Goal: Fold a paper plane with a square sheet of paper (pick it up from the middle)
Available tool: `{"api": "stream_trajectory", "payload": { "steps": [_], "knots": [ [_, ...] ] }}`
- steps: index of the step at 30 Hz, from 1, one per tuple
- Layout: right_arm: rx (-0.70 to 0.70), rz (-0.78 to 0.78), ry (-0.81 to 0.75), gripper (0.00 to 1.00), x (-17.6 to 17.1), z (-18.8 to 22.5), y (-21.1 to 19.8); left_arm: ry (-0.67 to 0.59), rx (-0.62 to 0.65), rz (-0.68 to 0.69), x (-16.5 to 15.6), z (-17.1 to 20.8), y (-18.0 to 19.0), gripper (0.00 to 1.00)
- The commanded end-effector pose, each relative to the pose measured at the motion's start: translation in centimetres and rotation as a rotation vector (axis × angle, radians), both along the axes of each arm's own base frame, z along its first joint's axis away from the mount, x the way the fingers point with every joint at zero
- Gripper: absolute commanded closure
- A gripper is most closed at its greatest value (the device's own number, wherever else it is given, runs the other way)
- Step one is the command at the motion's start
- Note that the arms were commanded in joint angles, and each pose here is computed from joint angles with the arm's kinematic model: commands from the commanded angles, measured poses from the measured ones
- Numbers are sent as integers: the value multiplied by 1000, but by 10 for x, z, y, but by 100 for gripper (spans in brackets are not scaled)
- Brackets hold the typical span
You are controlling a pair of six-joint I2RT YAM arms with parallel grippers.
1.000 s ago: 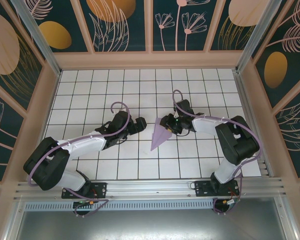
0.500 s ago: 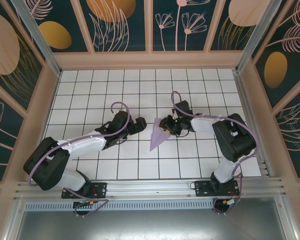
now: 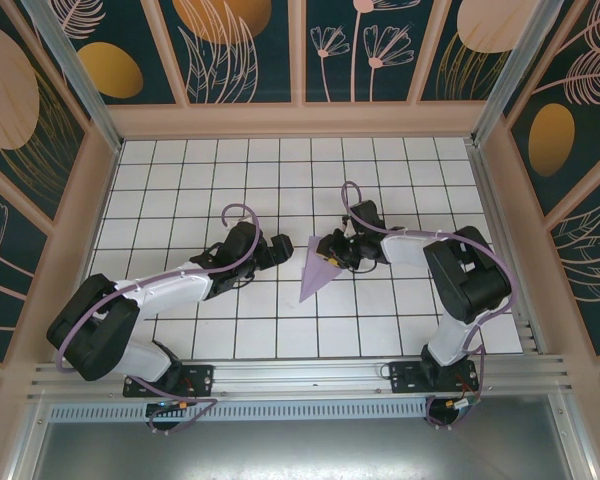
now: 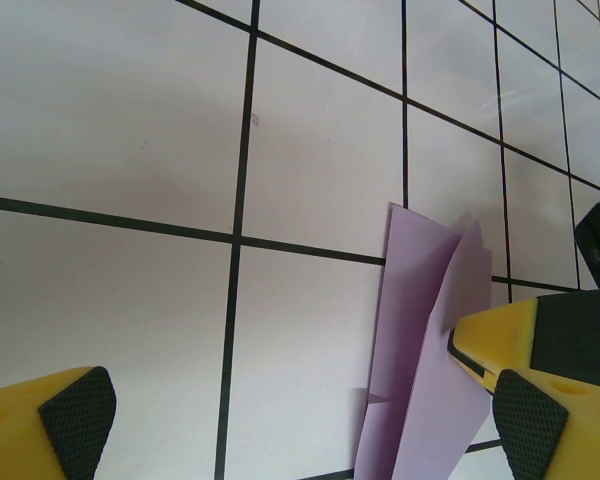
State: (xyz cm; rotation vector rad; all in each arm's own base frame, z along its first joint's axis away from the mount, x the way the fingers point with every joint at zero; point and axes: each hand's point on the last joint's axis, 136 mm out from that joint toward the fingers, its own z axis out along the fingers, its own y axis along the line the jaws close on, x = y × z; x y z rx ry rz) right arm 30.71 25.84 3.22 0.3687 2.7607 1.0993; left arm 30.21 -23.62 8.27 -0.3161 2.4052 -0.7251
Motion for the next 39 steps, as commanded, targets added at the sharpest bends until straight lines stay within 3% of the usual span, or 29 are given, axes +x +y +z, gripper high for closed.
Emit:
{"api": "stream_trajectory", "payload": {
  "steps": [1, 29, 37, 39],
  "knots": [
    [-57, -64, 16, 65, 1, -6, -16, 18, 14, 20, 0, -6, 7, 1],
    [96, 84, 8, 70, -15, 0, 25, 23, 1, 14, -1, -5, 4, 1],
    [94, 114, 15, 77, -30, -11, 29, 23, -21, 9, -2, -1, 2, 1],
    [100, 124, -4, 82, -29, -9, 31, 26, -31, 8, -3, 0, 1, 1]
  ]
}}
